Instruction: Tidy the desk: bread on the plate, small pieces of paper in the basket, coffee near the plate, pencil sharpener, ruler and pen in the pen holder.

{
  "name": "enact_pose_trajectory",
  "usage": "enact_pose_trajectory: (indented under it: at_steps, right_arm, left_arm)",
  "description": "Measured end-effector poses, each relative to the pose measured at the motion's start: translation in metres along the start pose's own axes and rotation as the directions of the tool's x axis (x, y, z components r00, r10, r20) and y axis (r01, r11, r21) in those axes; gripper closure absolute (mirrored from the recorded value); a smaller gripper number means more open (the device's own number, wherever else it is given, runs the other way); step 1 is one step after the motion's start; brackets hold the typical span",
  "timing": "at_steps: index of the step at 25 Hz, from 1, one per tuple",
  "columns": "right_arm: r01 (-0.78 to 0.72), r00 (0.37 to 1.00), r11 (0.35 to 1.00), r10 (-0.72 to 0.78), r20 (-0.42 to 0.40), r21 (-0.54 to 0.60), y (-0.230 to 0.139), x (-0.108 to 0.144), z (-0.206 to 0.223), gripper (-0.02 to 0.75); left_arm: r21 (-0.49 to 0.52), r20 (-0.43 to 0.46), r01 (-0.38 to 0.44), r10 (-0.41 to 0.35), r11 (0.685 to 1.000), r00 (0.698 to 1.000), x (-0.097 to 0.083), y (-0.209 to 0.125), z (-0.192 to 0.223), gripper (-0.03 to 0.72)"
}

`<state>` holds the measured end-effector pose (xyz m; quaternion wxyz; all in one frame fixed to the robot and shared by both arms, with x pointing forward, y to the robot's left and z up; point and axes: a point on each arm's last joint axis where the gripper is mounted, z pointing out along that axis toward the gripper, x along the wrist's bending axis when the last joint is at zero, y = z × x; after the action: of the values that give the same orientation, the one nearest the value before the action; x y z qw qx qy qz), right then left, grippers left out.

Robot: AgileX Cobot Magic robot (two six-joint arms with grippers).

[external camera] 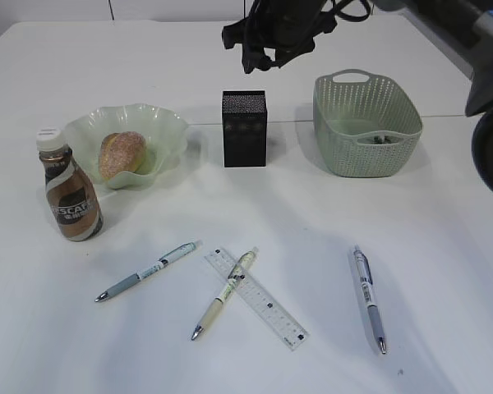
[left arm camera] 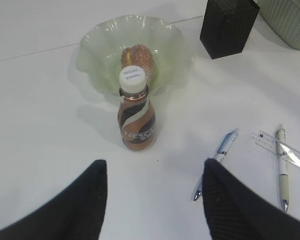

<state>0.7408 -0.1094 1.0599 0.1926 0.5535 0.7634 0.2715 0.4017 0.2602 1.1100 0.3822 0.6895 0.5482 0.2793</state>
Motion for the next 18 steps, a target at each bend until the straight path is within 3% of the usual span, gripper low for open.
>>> enact_pose_trajectory:
  at_steps: [5, 8, 11, 18]
  right_arm:
    - [-0.001, 1.000, 1.000, 0.001, 0.003, 0.029, 0.005, -0.001, -0.037, 0.291]
    - [-0.003, 1.000, 1.000, 0.003, 0.001, -0.029, 0.014, -0.002, -0.083, 0.292]
    - [-0.004, 1.000, 0.999, 0.004, 0.000, -0.047, 0.016, -0.002, -0.102, 0.292]
    - [-0.004, 1.000, 0.999, 0.004, -0.002, -0.044, 0.003, -0.004, -0.165, 0.292]
  left_arm:
    - [-0.009, 0.001, -0.001, 0.001, 1.000, 1.000, 0.000, 0.006, -0.005, 0.266]
    - [-0.031, 0.003, -0.002, 0.002, 1.000, 1.000, -0.001, 0.017, -0.013, 0.266]
    - [-0.038, 0.005, -0.004, 0.004, 0.999, 1.000, -0.002, 0.027, -0.022, 0.267]
    - [0.004, 0.006, -0.007, 0.007, 1.000, 1.000, -0.002, 0.030, -0.030, 0.270]
